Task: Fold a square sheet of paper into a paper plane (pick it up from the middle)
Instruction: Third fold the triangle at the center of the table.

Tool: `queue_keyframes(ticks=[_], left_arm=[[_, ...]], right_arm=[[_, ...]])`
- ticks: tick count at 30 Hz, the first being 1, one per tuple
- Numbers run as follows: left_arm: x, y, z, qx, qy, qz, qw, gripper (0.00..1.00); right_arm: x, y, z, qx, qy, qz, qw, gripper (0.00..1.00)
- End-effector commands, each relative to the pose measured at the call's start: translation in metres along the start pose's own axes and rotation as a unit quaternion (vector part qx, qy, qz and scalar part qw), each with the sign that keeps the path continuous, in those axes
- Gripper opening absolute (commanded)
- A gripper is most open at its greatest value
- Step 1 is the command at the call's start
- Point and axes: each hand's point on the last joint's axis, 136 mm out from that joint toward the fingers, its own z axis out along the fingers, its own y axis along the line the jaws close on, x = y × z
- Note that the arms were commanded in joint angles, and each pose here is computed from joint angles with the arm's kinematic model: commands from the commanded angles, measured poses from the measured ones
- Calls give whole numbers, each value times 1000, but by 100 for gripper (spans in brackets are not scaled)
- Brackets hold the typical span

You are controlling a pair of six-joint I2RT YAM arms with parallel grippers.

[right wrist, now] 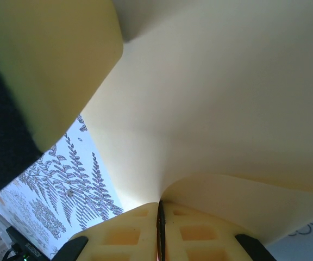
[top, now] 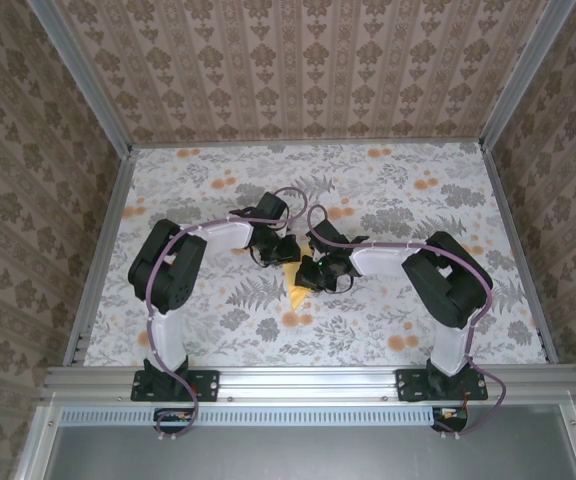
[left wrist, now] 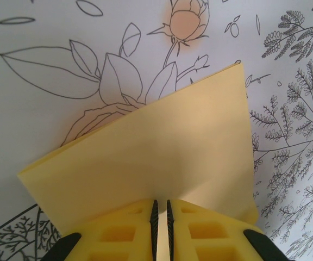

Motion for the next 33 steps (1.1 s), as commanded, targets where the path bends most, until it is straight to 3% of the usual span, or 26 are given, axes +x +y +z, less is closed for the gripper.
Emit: queue_keyframes(ticks=[1,12,18,25,33], left_arm=[[8,3,7,-5,16,6,1000,17],[8,2,3,-6,15,6,1000,17],[-4,-6,-20,-6,-10,8,1000,20],[-23,10,-66,-7,-81,-46,996,31],[-19,32,-88,-3,-98,-79,992,35]], right_arm=[[1,2,7,-4,5,3,1000,11],[4,-10,10,19,10,6,1000,11],[7,-20,10,39,12,9,999,13],[9,-24,11,47,17,12,999,33],[9,-23,10,44,16,8,999,38]])
